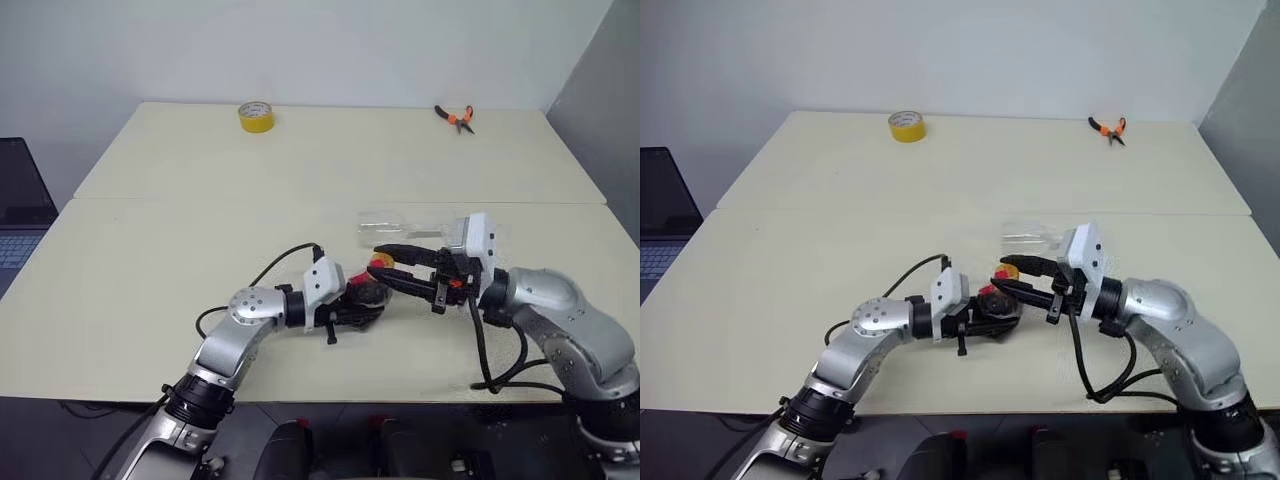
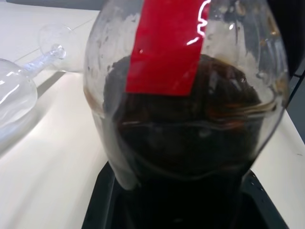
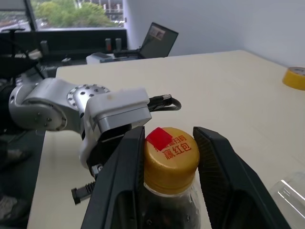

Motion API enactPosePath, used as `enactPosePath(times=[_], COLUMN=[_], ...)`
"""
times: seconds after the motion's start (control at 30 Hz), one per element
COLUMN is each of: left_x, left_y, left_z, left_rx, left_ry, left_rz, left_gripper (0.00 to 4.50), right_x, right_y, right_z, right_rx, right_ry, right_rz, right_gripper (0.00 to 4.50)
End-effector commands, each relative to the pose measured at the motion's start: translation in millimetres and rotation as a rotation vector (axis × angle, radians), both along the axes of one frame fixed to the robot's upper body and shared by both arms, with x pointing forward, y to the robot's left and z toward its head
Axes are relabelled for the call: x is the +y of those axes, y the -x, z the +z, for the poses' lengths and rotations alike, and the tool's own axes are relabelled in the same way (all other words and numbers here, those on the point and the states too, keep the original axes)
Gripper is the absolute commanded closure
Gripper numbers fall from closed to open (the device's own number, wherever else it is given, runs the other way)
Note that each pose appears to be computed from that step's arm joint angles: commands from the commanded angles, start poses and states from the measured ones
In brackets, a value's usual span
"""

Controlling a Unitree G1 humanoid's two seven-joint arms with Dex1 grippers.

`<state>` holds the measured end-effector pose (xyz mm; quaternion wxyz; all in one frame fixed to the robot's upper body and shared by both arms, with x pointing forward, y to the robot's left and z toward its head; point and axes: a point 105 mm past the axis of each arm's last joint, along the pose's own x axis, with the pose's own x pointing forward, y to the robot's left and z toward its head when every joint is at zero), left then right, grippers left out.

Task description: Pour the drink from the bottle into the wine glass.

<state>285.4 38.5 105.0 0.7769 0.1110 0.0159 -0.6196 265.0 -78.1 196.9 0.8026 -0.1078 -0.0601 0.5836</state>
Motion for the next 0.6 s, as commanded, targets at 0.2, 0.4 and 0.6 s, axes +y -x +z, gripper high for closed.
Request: enactPosePath(times=[0.2, 0.4, 0.6], left_x=[4.3, 5.4, 3.3], left_y=[1.7, 0.2, -5.3], left_z=[16.5, 15.8, 18.6], left_rx=[-0.057, -0.057, -0.052], left_ry=[0.041, 0.051, 0.091], left_rz=[0.006, 0.033, 0.092], left_gripper=[3.37, 3.47, 3.48], right_x=[-17.9, -12.7, -8.4], right_y=[-20.0, -5.1, 8.4], right_z=[0.8, 2.7, 15.4], right_rx=[-0.046, 0.027, 0.005], right_ry=[0.122, 0.083, -0.056], right_rz=[0.04, 0.056, -0.123], right_gripper=[3.25, 1.85, 0.05])
